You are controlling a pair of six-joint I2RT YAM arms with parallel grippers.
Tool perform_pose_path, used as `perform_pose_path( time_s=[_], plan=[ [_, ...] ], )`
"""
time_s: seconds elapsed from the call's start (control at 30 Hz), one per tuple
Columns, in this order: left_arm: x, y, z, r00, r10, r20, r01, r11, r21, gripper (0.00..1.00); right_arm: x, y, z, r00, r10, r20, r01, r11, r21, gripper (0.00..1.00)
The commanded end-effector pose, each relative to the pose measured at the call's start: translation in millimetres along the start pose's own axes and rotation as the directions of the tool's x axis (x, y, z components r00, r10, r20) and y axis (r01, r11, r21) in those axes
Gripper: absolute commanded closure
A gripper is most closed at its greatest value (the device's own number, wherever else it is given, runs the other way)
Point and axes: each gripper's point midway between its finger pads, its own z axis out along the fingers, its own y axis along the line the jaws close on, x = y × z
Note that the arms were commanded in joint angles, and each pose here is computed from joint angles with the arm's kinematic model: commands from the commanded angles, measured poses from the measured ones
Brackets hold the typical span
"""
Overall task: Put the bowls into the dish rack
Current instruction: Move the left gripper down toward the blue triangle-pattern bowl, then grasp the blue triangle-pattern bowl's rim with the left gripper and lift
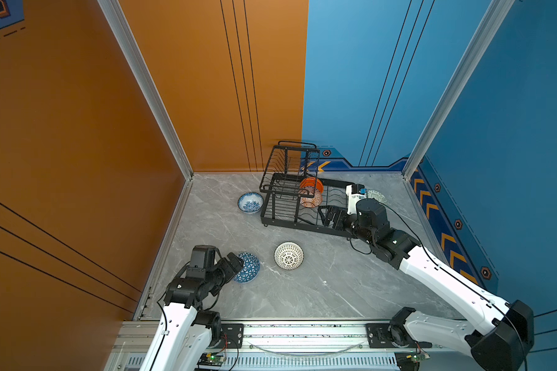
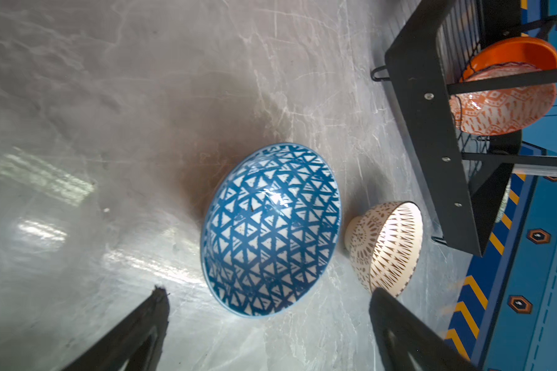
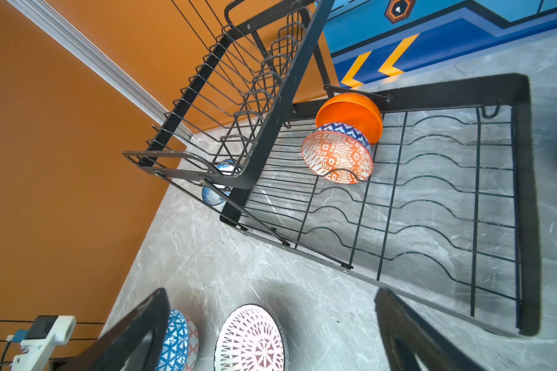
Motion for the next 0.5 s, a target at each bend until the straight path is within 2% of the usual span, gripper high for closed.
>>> perform_pose_path(
  time_s=[0.0,0.2,0.47],
  plan=[
    [-14.1,19.6,-6.2,0.994,-0.041,0.101,0.050,0.995,-0.089,0.02,7.7,-6.9,1.2,0.999,-0.026,-0.018,0.026,1.000,0.005,0.00],
    [-24.7,31.2,-15.2,0.983,-0.036,0.180,0.062,0.988,-0.143,0.02,9.2,-2.7,13.5,0.998,-0.030,-0.050,0.029,1.000,-0.011,0.00],
    [-22.6,38.2,-9.7,0.984,-0.049,0.169,0.080,0.981,-0.179,0.02,13.6,-6.0,17.6,0.998,-0.029,-0.059,0.028,1.000,-0.012,0.00]
  ],
)
